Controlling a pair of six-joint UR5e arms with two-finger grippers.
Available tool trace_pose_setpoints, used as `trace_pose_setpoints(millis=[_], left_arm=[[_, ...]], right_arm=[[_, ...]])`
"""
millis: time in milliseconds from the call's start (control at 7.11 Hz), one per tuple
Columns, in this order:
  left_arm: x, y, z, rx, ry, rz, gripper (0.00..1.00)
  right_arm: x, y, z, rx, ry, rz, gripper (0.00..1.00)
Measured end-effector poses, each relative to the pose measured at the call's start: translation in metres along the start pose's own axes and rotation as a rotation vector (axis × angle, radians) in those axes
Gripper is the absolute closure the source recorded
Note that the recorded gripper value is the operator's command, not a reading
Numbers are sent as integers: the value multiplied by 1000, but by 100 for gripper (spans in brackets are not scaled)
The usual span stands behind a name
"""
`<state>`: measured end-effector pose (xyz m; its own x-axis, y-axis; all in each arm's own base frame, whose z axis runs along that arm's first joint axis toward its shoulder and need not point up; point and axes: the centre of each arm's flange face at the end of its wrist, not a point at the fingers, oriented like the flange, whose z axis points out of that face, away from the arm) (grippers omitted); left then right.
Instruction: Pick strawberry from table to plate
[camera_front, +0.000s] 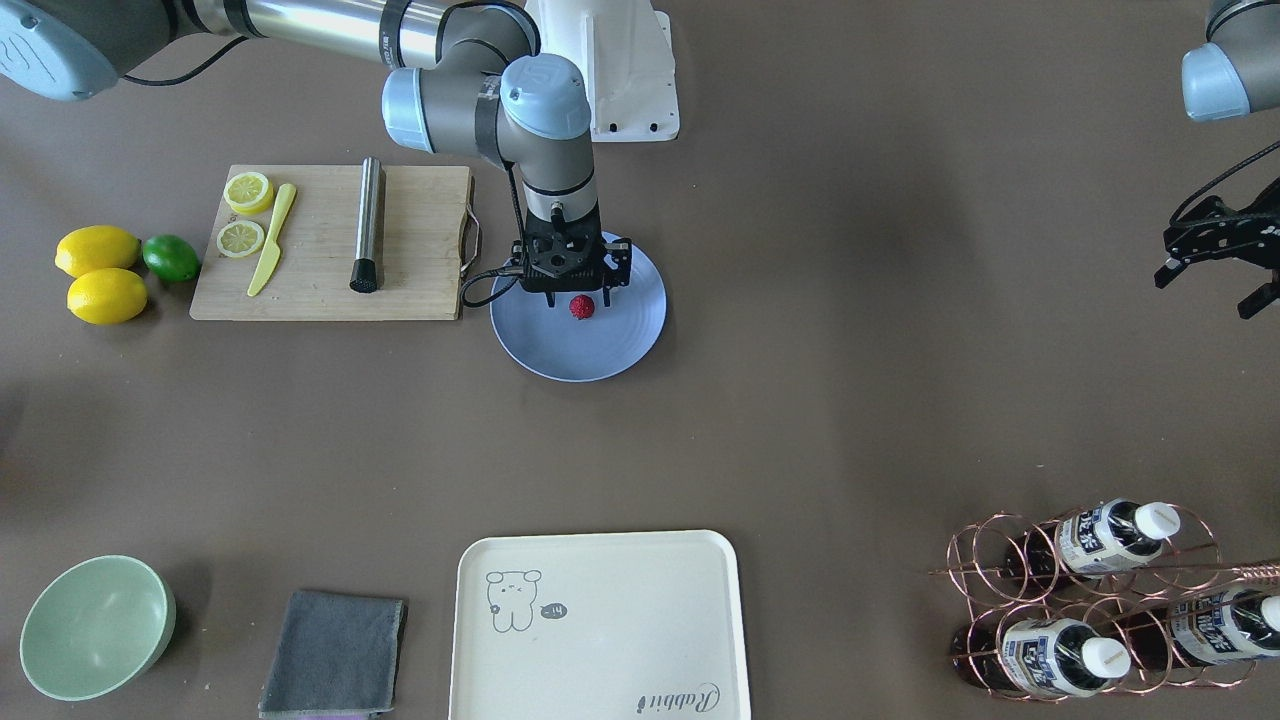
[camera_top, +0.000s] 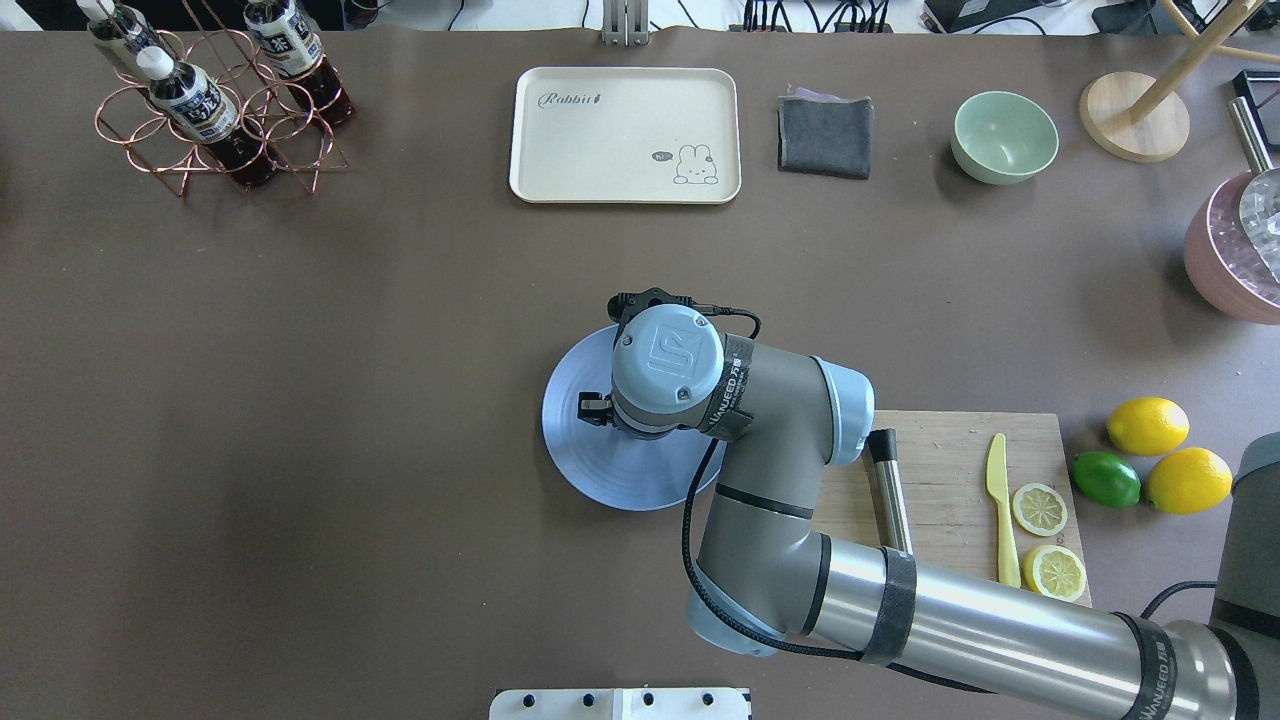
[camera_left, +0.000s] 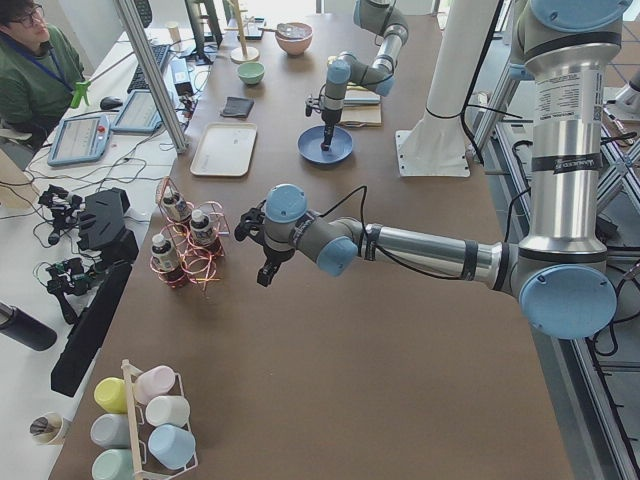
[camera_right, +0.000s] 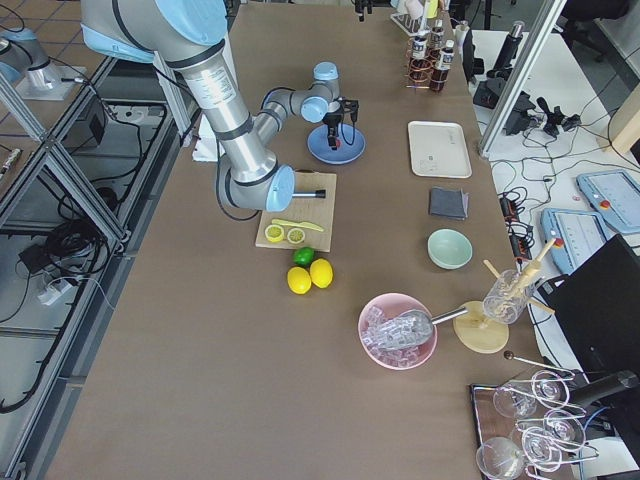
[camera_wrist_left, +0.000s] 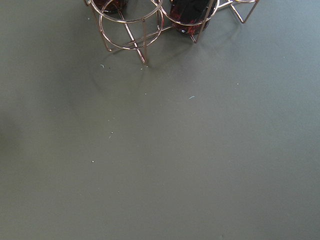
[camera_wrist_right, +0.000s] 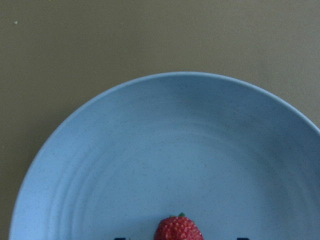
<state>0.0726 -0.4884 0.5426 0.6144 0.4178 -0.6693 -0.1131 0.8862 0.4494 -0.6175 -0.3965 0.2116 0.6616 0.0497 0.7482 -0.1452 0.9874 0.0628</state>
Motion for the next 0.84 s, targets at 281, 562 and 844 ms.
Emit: trace_pose_setpoints(millis=[281,562,844], left_arm=[[-3,0,-2,-4,-8,-9,2],[-21,3,-15,-21,-35,16,2],[-48,15,-30,-82,-64,38,2]], right_arm=[[11,-30,-37,-16,-20,30,0],[75,-83,-84,-61,-29,35,0],[222,-144,-117,-96,-8,-79,0]])
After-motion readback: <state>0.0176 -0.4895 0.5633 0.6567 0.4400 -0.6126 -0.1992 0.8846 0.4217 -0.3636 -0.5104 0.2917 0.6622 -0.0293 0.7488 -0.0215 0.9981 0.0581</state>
